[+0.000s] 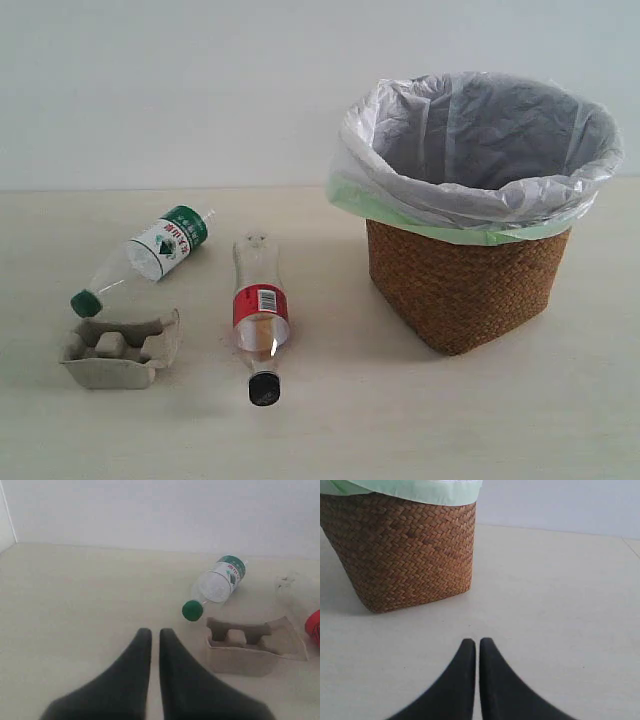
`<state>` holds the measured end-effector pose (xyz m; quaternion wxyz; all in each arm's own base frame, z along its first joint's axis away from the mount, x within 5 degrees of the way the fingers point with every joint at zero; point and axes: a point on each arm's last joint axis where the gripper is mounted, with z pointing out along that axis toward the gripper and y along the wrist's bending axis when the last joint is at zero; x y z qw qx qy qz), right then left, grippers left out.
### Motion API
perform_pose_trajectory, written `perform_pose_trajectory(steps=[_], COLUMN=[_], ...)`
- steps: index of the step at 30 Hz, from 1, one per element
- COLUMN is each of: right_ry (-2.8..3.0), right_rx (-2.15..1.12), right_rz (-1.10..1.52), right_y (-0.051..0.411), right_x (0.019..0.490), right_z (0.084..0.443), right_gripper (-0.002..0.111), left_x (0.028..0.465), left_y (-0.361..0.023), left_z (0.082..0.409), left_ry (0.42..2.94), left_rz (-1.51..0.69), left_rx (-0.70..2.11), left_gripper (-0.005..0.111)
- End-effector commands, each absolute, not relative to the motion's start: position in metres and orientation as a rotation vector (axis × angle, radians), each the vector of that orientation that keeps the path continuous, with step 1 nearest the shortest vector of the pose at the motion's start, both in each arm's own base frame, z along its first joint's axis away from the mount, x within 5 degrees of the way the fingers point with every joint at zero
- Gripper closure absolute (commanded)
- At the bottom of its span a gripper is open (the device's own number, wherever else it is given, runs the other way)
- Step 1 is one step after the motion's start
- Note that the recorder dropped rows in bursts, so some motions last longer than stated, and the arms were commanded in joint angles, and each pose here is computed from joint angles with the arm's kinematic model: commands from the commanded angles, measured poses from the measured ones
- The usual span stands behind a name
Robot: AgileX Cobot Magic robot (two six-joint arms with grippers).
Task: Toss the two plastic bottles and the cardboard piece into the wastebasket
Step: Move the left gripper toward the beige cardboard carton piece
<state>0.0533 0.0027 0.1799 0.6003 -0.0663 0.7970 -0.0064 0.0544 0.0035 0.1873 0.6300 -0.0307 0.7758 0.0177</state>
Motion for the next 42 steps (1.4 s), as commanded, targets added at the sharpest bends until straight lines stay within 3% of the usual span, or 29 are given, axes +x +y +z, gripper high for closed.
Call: perform_pose_trajectory(steps=[1, 15, 22, 26, 33, 42], right_ry=[1.838, 1.838, 1.838, 1.838, 1.838, 1.838], right_rx=[-0.149, -0.149, -0.149, -0.149, -0.149, -0.149], right_rz=[-0.018, -0.018, -0.018, -0.018, -0.018, -0.018], right_y=[0.002, 0.002, 0.002, 0.002, 0.002, 0.002], right_x=[0.053, 0.053, 0.053, 0.053, 0.053, 0.053], right_z=[0.181, 0.181, 0.181, 0.181, 0.181, 0.181], right_gripper=[0.108, 0.108, 0.108, 0.108, 0.108, 0.108], left_x=[0.055, 0.050, 0.036, 0.025, 0.018, 0.057], left_y=[0.004, 0.004, 0.003, 0.002, 0.001, 0.003], left_z=[0.193, 0.237, 0.263, 0.274, 0.323, 0.378], left_ry=[1.705, 1.208, 0.869, 0.701, 0.710, 1.048], left_rz=[0.092, 0.044, -0.303, -0.332, -0.313, -0.073], left_rx=[-0.026, -0.063, -0.212, -0.179, -0.174, -0.110], left_gripper=[0.101, 0.101, 0.101, 0.101, 0.101, 0.101])
